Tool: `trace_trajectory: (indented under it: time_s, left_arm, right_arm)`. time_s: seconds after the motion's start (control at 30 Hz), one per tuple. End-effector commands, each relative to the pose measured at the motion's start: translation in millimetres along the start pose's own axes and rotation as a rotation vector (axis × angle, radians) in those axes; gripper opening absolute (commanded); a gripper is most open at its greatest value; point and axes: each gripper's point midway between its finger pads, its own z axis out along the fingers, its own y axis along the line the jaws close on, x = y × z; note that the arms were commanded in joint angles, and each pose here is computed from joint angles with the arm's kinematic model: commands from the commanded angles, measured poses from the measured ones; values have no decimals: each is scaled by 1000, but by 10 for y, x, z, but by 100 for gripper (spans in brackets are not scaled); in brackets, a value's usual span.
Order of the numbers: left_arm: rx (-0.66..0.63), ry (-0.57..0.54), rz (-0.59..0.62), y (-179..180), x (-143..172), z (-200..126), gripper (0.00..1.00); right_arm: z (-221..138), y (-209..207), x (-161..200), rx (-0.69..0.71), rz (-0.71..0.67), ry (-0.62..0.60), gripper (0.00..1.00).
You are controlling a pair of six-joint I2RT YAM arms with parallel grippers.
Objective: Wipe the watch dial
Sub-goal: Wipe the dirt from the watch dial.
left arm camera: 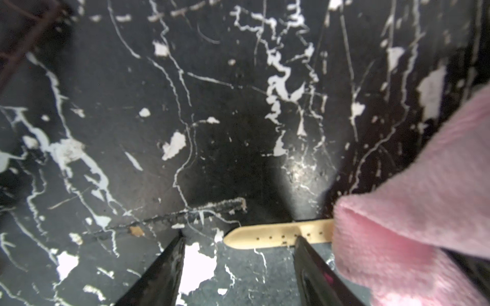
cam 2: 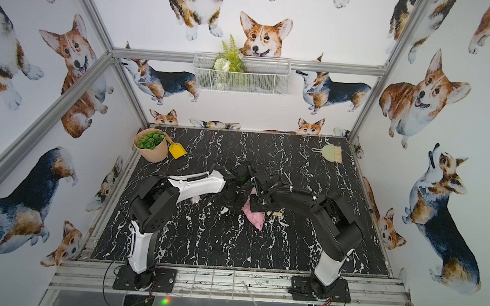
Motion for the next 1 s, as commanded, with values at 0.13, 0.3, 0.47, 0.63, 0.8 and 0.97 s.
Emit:
trace_trajectory:
  time_s: [0.13,0.3,0.47,0.63,0.8,0.97]
  left_arm:
    - [-19,-26,-28,50,-105,11,67]
    - [-37,6,-54,117,-69,143,67]
    - [-14,18,-80,143,-39,166,65]
    - [-24,53,-104,192,2,250,63]
    - [-44,65,-97,230,40,274,63]
    - [-97,56,-47,274,107,271,62]
  right_arm:
    - [40,-37,108,13,12,42,0]
    - [56,-31,117,10,13,49,0]
    - [54,-34,131,8,11,52,0]
    - [43,-48,153,12,9,57,0]
    - [-39,-108,155,24,8,46,0]
    - [-131,-138,72,6,45,12,0]
